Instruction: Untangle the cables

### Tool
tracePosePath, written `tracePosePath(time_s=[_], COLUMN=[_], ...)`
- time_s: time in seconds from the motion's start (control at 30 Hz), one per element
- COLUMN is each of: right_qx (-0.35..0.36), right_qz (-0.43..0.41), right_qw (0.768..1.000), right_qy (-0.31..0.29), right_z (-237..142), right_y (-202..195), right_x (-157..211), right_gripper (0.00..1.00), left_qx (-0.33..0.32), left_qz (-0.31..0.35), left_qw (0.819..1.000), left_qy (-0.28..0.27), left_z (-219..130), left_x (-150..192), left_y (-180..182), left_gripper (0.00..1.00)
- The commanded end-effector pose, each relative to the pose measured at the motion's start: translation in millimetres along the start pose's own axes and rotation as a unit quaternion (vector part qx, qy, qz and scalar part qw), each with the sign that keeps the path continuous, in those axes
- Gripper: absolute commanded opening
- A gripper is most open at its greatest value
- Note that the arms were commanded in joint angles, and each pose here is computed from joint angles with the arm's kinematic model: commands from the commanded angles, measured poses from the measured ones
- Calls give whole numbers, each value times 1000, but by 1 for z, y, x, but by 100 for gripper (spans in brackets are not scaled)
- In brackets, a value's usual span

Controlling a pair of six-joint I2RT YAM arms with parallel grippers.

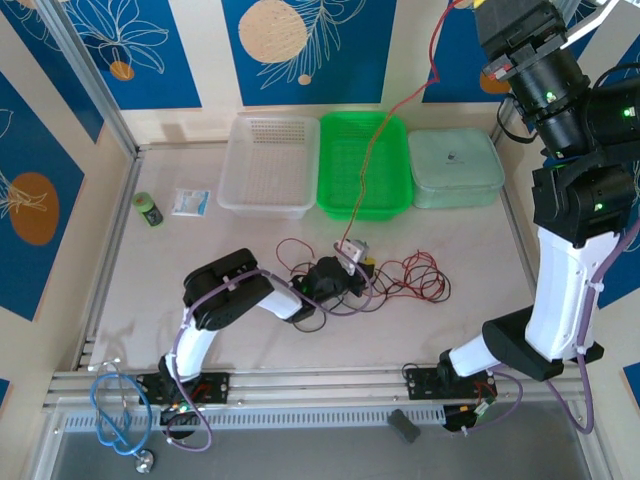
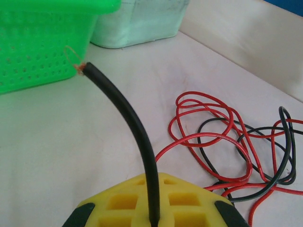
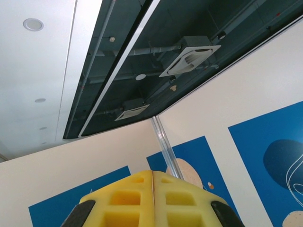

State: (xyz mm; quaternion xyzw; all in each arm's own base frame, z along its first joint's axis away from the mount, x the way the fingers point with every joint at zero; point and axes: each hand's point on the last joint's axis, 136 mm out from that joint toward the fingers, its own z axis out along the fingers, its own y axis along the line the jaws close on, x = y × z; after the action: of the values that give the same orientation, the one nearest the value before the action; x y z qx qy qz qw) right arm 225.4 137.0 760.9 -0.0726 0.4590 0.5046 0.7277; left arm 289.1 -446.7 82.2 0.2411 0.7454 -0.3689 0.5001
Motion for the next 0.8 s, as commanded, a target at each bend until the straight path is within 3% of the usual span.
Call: tracePosePath(time_s=[0.0, 0.43, 0.77], right_qx=[19, 40, 157], right_qz=[-15, -78, -114], right_qw=[1000, 994, 974], right_qy=[-5, 62, 114], right_z=[11, 76, 94], right_y=[-19, -114, -251], right_x=[7, 89, 187], right_gripper=[0, 0, 0], left_qx=[-4, 3, 13], left_qz=[-6, 8, 8], left_qw=[999, 998, 997], left_qy=[-33, -60, -81], left_z=[-13, -47, -64], left_x=[-30, -61, -79], left_y=[-3, -11, -17], left_gripper=[0, 0, 0])
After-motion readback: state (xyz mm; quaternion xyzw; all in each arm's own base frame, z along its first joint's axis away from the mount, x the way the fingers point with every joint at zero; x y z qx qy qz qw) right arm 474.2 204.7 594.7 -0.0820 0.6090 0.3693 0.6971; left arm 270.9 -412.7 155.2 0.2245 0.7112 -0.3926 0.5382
